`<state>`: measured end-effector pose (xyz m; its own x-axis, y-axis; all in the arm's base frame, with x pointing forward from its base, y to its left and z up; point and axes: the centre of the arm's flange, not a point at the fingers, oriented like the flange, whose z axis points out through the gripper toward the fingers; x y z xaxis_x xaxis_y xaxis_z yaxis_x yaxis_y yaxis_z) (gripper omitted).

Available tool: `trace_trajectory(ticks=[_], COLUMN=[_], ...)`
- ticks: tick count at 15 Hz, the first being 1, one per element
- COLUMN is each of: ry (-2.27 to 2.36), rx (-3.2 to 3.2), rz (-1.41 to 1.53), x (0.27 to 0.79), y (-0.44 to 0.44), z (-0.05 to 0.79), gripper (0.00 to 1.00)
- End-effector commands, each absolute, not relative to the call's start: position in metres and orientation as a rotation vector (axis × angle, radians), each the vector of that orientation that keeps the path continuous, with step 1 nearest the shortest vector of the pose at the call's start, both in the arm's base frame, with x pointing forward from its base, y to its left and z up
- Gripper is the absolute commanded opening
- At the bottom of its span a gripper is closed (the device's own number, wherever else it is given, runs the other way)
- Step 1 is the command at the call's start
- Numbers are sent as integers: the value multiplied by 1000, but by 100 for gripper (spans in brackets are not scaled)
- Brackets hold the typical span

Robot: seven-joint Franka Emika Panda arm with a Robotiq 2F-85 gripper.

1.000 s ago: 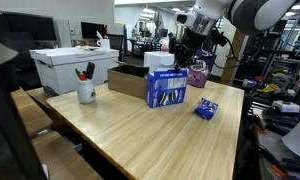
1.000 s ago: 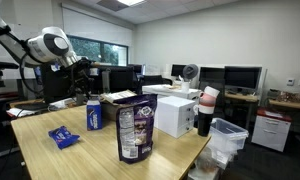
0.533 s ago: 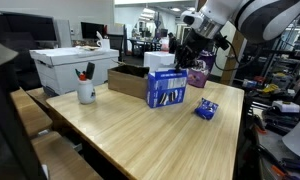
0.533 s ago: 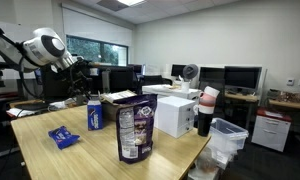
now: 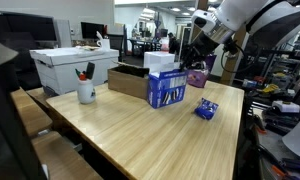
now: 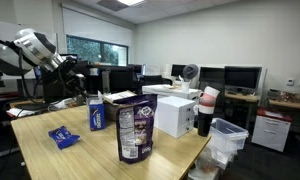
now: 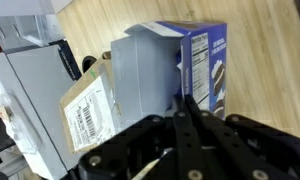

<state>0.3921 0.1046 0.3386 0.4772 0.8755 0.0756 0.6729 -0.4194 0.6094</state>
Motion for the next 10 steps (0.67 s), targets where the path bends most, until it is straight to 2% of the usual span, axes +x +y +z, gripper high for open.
trace_trajectory(ticks=[1, 10], ry=[1183, 1029], rx=[2155, 2055], rz=[575, 629], x=[368, 347], y=[111, 118], z=[316, 285], gripper=[4, 4])
